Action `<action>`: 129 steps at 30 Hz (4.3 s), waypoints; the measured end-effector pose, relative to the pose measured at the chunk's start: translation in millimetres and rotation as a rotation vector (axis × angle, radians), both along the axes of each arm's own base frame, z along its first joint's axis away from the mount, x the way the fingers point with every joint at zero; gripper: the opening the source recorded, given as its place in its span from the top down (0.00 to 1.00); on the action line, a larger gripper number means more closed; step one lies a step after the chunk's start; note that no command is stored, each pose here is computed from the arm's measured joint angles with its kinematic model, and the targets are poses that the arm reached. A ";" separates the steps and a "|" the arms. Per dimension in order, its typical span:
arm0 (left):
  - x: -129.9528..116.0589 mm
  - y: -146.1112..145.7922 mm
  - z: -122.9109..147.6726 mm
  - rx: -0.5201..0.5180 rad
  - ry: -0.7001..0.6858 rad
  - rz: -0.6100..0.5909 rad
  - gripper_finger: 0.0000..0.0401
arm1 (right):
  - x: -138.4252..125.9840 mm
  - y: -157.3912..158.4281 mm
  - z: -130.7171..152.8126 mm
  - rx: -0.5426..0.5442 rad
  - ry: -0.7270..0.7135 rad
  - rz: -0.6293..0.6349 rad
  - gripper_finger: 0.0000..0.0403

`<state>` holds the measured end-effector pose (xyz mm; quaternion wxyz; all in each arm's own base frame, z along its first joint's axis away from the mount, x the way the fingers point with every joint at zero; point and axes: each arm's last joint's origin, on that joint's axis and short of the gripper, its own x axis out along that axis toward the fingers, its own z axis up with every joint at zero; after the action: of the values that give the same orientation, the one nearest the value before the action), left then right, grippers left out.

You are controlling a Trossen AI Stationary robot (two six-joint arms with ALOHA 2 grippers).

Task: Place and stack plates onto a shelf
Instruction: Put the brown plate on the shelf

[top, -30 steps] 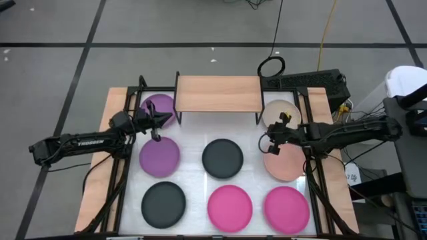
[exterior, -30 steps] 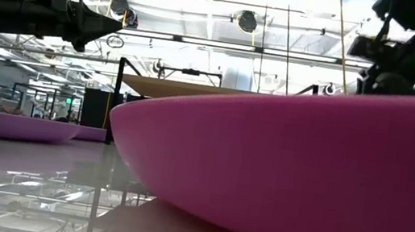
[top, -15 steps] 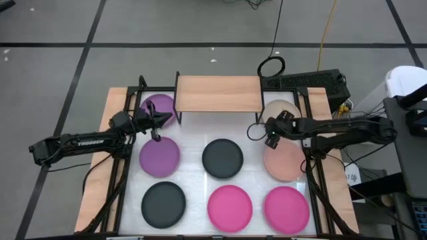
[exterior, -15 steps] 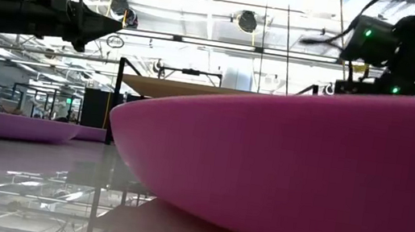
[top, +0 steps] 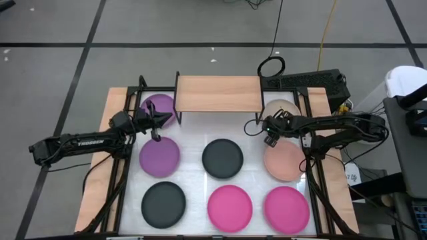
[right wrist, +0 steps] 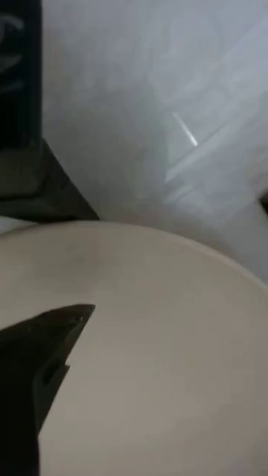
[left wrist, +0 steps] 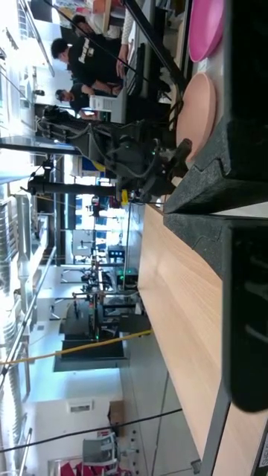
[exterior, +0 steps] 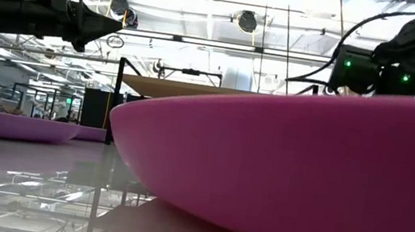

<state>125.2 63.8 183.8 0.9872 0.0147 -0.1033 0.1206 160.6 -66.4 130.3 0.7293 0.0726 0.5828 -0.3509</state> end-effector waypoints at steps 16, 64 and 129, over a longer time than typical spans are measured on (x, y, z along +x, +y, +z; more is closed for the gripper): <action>0.0 0.0 0.0 0.000 0.000 0.000 0.96 | -8.0 0.2 25.2 -0.095 -0.168 -0.088 0.99; 0.0 0.0 0.0 0.000 0.000 0.000 0.96 | 105.8 10.8 103.8 -0.454 -0.325 0.693 1.00; -0.1 -0.1 1.0 -0.296 -0.083 -0.067 0.96 | 110.6 -5.7 110.6 -0.418 -0.512 0.655 0.80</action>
<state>125.0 63.7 184.8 0.9770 -0.1393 -0.1255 0.1019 271.2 -72.1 241.0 0.9211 -0.1797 0.2930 -0.1828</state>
